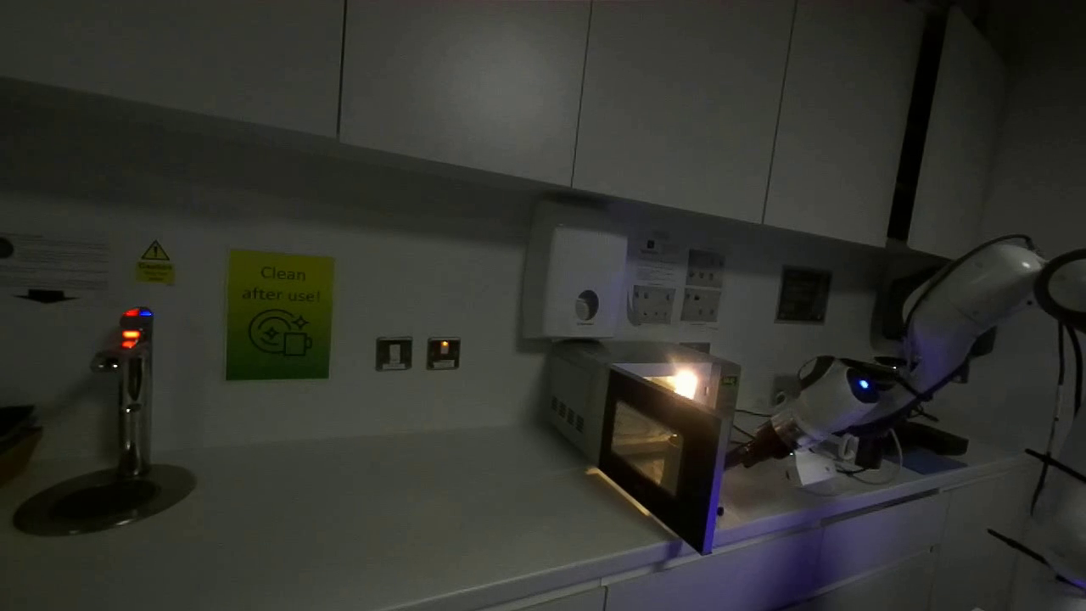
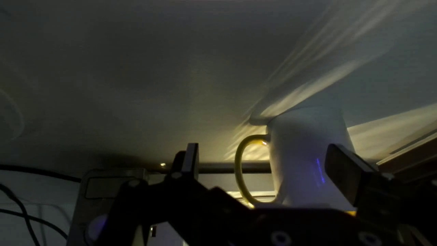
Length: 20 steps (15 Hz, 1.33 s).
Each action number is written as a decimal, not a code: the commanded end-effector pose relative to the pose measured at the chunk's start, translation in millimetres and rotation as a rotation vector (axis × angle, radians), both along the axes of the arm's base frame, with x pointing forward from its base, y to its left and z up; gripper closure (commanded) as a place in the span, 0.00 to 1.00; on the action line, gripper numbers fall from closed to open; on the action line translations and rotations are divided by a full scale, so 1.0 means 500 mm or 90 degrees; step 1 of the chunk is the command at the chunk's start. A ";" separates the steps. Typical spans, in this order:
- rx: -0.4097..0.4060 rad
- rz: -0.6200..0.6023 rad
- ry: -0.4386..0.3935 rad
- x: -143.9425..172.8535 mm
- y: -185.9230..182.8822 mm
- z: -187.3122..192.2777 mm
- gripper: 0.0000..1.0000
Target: Remove the mug from the microwave and put it on the counter
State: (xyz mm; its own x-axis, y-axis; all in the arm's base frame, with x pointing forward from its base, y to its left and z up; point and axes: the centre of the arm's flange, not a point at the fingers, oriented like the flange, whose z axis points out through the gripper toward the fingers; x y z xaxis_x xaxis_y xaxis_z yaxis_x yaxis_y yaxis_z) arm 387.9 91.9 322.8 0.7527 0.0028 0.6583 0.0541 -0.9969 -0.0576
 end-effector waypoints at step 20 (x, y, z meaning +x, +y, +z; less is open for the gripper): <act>0.014 -0.041 0.012 0.025 -0.029 0.018 0.00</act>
State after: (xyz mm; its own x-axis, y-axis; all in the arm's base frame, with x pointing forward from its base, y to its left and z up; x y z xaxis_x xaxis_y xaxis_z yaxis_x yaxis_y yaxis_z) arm 400.4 77.5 332.0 0.7627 -0.0603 0.6440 -0.0108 -0.9967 -0.0804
